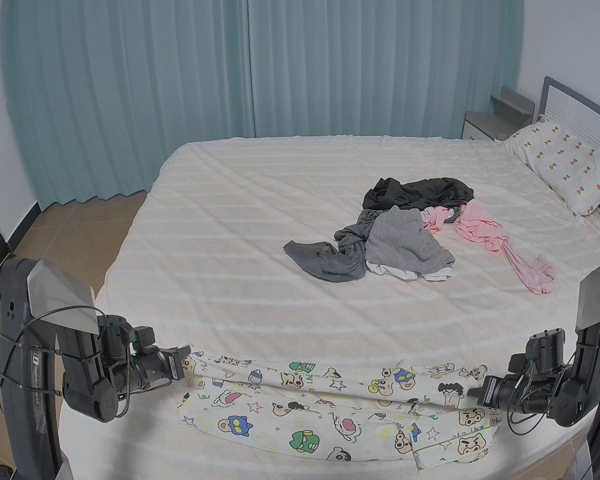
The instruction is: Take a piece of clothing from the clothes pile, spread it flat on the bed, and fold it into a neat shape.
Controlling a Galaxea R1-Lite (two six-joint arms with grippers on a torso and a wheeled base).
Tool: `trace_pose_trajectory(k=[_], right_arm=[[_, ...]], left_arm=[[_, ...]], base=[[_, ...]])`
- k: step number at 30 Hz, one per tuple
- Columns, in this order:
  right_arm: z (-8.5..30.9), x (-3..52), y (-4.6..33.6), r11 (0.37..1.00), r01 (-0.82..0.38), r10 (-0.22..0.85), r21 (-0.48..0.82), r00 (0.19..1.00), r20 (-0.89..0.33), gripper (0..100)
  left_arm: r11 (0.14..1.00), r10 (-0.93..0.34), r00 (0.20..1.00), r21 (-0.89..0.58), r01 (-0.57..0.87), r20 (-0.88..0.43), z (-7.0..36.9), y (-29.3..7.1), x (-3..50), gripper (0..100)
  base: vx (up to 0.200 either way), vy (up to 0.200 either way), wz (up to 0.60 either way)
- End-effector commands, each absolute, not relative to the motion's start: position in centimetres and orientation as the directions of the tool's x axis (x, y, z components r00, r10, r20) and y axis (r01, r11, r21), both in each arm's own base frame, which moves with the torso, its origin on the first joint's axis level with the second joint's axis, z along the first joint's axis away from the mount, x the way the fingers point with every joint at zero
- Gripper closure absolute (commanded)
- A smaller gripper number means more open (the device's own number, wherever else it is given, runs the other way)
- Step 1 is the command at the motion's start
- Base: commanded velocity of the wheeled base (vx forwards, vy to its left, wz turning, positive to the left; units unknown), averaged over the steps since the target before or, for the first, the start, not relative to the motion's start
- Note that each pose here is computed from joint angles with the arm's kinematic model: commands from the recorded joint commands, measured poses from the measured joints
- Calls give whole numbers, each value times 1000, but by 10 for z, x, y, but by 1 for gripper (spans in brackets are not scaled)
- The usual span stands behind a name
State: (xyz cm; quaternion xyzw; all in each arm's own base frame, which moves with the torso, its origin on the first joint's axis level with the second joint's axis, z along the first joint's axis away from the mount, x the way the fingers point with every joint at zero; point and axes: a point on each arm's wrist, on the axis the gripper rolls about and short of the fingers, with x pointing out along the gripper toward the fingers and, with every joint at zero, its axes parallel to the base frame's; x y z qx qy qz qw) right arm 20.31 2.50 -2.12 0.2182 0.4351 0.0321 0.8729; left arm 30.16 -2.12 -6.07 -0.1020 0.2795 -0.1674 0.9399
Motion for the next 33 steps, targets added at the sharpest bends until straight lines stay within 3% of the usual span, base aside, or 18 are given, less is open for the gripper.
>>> trace_pose_trajectory(k=[1,8,9,10,24,33], right_arm=[[-30,195,25,919,134,239,370,558,-795,100],[-37,192,25,932,123,234,342,516,-824,100],[-37,192,25,932,123,234,342,516,-824,100],[-41,192,25,937,118,230,328,500,-835,0],[-29,189,23,954,147,150,262,523,-839,0],[9,189,23,948,94,168,305,665,-727,0]], left_arm=[[924,-373,753,-293,247,-542,-81,-22,294,100],[924,-374,743,-290,248,-555,-81,-22,290,100],[924,-374,743,-290,248,-555,-81,-22,290,0],[925,-373,735,-293,244,-566,-81,-22,287,0],[924,-354,753,-334,188,-555,-52,5,265,0],[885,-403,727,-440,154,-557,-50,-20,263,0]], base=[[0,0,0],[0,0,0],[0,0,0],[0,0,0],[0,0,0],[0,0,0]])
